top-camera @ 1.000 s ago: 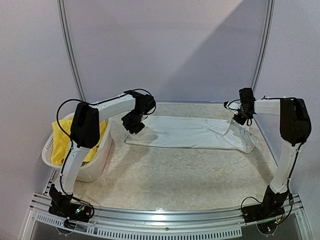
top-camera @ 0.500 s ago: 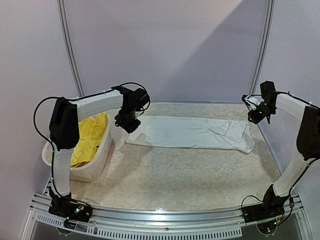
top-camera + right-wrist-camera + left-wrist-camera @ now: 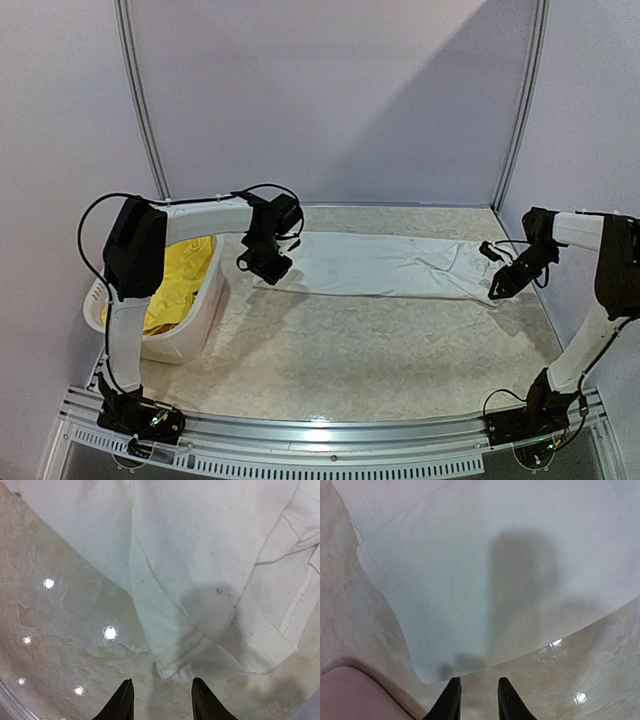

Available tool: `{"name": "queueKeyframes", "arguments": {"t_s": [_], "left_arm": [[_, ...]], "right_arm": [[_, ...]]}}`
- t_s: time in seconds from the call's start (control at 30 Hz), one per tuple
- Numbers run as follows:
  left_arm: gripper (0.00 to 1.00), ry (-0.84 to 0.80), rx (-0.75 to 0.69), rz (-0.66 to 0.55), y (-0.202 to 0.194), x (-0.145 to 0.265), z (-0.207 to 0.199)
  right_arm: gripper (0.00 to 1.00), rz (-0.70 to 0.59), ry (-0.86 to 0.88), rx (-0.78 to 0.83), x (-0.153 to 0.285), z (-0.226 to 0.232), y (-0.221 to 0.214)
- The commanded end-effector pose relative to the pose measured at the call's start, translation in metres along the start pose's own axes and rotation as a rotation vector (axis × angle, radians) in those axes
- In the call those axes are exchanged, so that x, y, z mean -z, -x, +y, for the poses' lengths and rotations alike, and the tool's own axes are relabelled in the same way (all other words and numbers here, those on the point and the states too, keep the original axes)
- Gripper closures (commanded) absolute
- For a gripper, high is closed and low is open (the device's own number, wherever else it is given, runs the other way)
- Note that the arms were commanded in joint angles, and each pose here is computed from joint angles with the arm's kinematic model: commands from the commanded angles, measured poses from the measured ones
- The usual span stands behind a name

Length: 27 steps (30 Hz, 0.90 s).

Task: Fold and stack the mixed laundry pile
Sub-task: Smooth out the rectangle-folded T-shirt at the center of the board.

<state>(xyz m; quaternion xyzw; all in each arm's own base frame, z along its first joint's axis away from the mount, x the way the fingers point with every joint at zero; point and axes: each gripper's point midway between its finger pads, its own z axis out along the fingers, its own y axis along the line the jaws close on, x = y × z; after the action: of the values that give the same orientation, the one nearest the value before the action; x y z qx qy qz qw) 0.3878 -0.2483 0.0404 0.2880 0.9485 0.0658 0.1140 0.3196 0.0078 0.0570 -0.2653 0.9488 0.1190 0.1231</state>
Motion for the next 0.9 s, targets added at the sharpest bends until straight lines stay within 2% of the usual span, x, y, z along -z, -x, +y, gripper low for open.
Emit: {"name": "queueKeyframes", "arguments": {"t_s": [0.0, 0.27, 0.5, 0.57, 0.7, 0.87], "left_arm": [[0.73, -0.026, -0.010, 0.012, -0.002, -0.015, -0.006], [0.69, -0.020, -0.006, 0.038, -0.006, -0.029, -0.002], [0.73, -0.023, -0.012, 0.105, -0.020, -0.044, -0.002], [0.76, -0.021, -0.011, 0.125, -0.024, -0.048, -0.001], [0.85, -0.018, -0.003, 0.147, -0.028, -0.053, 0.002], [0.91, -0.022, 0.002, 0.165, -0.031, -0.057, 0.004]], "right_arm": [[0.60, -0.001, 0.075, -0.011, -0.014, 0.006, 0.002], [0.64, 0.018, 0.060, -0.047, -0.029, -0.009, 0.006], [0.93, 0.025, 0.046, -0.056, -0.018, -0.017, 0.009], [0.98, 0.024, 0.054, -0.065, -0.008, -0.022, 0.010], [1.00, 0.028, 0.071, -0.083, 0.012, -0.036, 0.012], [0.97, 0.077, 0.115, -0.109, 0.017, -0.054, 0.011]]}}
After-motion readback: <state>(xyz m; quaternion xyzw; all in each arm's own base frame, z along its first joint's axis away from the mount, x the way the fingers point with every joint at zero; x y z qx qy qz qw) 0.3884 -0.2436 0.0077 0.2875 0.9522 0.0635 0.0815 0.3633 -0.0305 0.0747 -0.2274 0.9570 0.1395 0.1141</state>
